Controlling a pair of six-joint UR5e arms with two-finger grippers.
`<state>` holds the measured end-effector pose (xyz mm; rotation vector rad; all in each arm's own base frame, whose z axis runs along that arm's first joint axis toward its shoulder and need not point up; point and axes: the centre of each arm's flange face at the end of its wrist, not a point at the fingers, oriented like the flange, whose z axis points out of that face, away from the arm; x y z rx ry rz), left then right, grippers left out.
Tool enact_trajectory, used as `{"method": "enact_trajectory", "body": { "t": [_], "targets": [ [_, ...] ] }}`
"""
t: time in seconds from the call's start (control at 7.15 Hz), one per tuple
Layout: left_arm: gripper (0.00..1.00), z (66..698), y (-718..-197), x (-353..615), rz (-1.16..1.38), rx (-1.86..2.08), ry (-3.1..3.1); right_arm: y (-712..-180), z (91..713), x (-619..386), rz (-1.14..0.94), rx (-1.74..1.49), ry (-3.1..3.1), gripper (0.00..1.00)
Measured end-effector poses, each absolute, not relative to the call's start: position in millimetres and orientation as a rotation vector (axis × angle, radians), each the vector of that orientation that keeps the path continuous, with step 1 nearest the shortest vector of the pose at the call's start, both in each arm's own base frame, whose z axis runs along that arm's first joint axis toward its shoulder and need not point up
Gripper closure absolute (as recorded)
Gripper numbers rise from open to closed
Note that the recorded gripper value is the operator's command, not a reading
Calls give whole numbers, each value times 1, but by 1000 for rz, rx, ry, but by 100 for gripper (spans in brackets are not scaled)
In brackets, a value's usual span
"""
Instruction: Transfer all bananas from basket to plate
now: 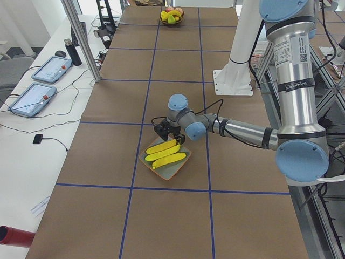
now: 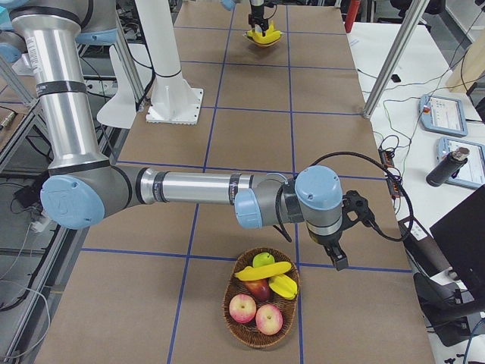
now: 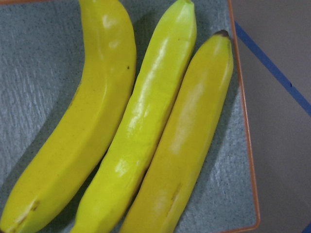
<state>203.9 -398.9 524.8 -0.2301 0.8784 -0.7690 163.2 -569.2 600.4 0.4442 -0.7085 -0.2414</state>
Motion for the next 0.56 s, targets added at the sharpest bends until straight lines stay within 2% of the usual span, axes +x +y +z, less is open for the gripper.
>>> {"method": "enact_trajectory", "body": {
  "t": [0.56],
  "targets": [
    [0,471,-406,184,-629,-188,988,-555,622,163,-222,409,-711,0]
  ]
}}
